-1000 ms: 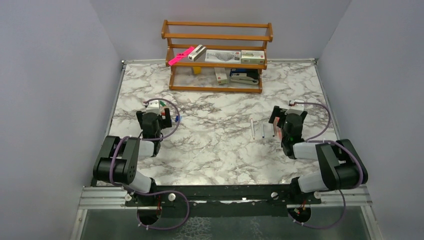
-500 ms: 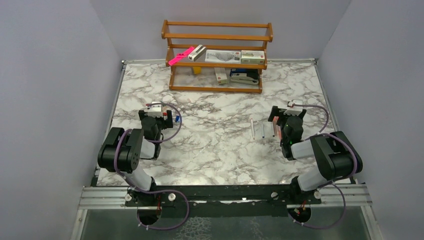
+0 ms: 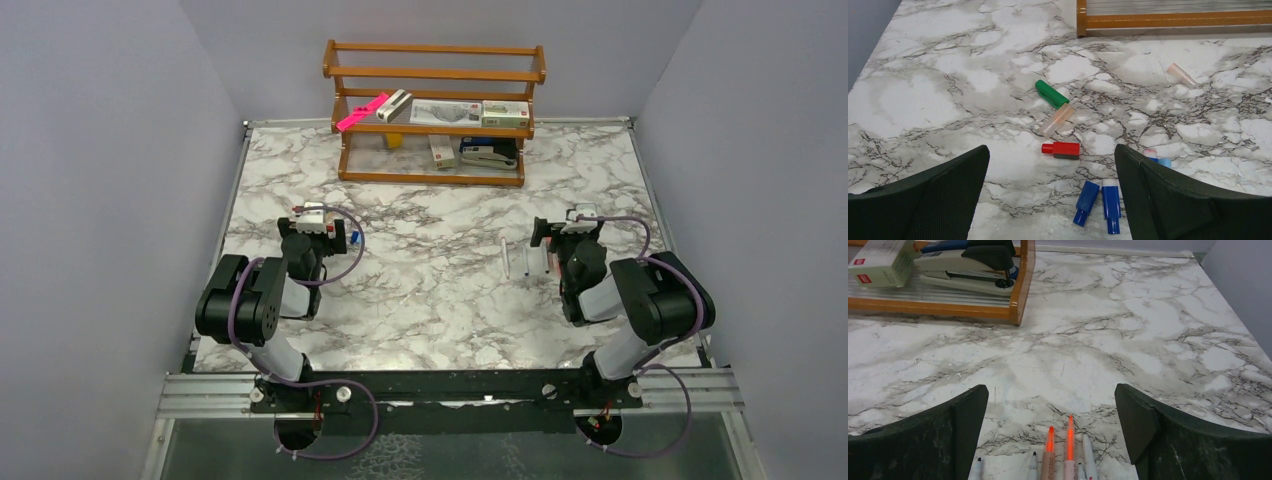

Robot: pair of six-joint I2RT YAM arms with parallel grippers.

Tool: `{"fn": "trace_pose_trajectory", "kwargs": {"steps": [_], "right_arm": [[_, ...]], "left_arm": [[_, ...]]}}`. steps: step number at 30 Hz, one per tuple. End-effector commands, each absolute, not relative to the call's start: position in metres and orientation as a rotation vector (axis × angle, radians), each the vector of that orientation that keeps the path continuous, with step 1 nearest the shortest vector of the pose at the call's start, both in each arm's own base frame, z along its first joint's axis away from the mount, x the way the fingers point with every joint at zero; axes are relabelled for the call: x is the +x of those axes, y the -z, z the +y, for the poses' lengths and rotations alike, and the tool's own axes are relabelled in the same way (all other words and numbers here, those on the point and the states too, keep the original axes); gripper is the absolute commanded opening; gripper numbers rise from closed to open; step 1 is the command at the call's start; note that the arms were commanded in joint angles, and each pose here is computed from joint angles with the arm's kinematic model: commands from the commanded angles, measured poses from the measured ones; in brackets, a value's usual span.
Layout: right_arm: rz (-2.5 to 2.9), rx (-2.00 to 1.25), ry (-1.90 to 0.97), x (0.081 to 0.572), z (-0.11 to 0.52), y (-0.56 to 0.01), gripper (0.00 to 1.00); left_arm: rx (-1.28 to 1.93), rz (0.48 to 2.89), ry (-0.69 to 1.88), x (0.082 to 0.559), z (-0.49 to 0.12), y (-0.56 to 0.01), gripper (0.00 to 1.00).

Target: Open the pen caps

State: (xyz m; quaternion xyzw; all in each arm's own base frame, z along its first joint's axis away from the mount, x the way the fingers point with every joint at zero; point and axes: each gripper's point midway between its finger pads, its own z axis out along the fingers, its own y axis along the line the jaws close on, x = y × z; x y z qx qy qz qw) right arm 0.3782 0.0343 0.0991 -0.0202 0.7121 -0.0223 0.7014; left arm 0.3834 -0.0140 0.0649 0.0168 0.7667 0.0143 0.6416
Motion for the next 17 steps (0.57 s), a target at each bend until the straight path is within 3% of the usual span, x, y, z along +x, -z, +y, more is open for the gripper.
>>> {"fn": "trace_pose_trajectory", "kwargs": {"steps": [1,17], "right_arm": [[1.588,-0.063,0.048,0.3805,0.0379,-0.1016,1.00],[1.562,-0.065,0.055,0.3799,0.0369,-0.1042,1.00]], "left_arm": [[0.061,1.717,-0.022,0.3871,-0.0182,-0.0714,0.99],[0.066,1.726,-0.034,0.3883,-0.0194,-0.0702,0.99]]}}
